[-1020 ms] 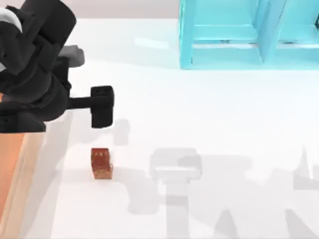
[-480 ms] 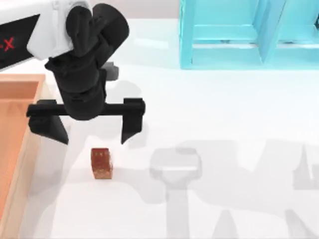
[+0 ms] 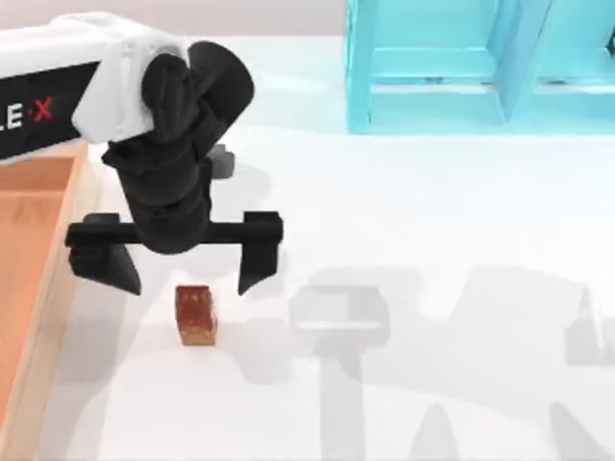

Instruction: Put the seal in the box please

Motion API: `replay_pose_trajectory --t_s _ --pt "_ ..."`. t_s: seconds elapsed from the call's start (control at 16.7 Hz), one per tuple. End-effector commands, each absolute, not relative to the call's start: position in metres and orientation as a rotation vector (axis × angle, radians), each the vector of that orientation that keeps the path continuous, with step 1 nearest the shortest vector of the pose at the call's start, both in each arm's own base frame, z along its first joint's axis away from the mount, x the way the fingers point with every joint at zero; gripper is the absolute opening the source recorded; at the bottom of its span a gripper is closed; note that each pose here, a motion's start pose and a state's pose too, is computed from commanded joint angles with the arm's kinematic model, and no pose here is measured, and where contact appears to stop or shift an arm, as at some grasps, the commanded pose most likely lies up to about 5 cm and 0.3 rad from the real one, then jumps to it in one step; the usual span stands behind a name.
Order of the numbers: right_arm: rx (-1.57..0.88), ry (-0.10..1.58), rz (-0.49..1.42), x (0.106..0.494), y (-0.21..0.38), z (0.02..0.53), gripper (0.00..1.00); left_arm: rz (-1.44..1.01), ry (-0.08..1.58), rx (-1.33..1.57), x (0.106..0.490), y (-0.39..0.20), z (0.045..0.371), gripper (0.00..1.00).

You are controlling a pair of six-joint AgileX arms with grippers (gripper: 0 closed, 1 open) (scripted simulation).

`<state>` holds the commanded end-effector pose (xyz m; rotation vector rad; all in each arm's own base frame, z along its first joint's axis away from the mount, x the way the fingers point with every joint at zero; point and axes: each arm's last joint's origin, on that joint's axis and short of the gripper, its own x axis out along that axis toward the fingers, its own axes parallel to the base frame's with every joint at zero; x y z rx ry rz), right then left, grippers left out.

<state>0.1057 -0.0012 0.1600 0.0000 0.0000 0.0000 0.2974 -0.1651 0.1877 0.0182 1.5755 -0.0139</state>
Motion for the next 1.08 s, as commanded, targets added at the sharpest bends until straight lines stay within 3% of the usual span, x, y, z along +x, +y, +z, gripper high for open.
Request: replay_pose_trajectory --t_s 0.36,0.66,1.08 --pt "0.000 0.000 0.000 0.106 -0.001 0.160 1.00 -0.017 1.567 0.014 0.296 -0.165 0.124 1.00" --pt "0.000 0.000 0.000 0.106 -0.001 0.160 1.00 -0.016 1.571 0.016 0.295 -0.165 0.121 1.00" --pt "0.000 0.000 0.000 0.106 -0.001 0.160 1.00 -0.016 1.571 0.016 0.295 -0.165 0.121 0.47"
